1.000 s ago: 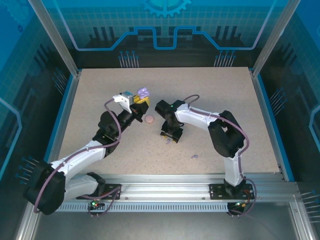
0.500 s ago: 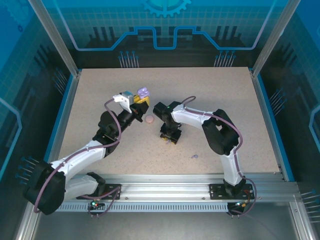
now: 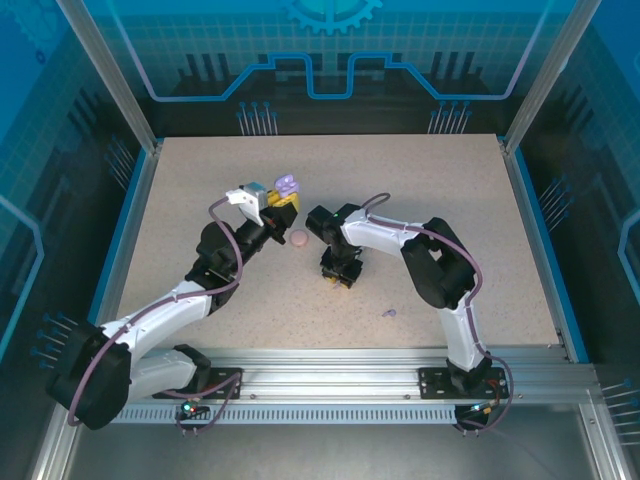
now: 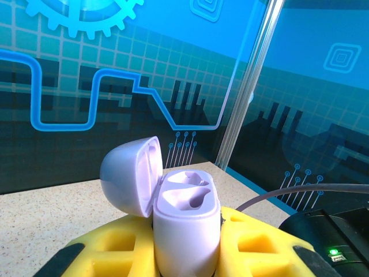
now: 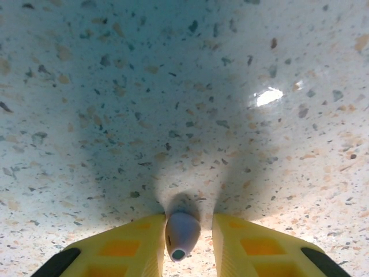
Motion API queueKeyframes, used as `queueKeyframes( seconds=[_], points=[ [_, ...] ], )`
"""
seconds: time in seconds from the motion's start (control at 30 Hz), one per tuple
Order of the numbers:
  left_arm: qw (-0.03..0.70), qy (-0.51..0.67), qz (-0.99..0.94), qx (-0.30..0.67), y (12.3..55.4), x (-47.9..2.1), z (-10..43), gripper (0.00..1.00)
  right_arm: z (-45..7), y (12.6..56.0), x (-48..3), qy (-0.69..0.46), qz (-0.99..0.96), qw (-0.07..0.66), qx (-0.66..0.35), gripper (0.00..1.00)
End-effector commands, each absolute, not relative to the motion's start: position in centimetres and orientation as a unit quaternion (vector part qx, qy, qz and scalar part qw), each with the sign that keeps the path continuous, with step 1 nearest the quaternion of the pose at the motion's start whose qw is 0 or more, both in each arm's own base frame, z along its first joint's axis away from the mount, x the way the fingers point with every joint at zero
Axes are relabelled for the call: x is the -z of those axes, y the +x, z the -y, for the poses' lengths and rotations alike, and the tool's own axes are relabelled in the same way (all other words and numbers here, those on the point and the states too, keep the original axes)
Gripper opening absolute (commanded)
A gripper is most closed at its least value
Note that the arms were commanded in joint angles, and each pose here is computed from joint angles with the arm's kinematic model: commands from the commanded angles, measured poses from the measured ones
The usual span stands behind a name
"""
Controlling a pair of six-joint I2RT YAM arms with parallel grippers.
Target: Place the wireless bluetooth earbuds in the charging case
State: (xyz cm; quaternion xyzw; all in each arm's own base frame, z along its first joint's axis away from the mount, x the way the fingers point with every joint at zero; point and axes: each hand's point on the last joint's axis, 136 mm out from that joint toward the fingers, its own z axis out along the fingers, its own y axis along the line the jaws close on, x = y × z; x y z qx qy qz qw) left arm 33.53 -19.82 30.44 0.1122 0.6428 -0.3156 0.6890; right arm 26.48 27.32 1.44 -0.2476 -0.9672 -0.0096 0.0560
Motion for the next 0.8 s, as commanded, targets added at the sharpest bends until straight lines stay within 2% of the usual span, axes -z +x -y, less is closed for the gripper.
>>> queueKeyframes(
  seconds=[0.0, 0.23, 0.5, 0.77],
  points=[
    [0.713, 0.105, -0.612, 0.325, 33.4, -33.3, 19.7, 0.0, -26.6, 26.2, -0.2, -0.24, 0.969, 0.057, -0.019, 0.27],
    [0.711, 0.109, -0.614, 0.326, 33.4, -33.2, 19.9, 0.0, -25.8, 26.1, 0.2, -0.236, 0.97, 0.049, -0.03, 0.24],
    [0.709, 0.111, -0.614, 0.33, 33.4, -33.3, 20.1, 0.0, -25.0, 26.5, -0.1, -0.218, 0.975, 0.029, -0.035, 0.1],
    [0.701, 0.107, -0.622, 0.332, 33.4, -32.6, 20.1, 0.0, -23.3, 28.0, -3.4, -0.182, 0.982, -0.047, -0.032, 0.07]
  ],
)
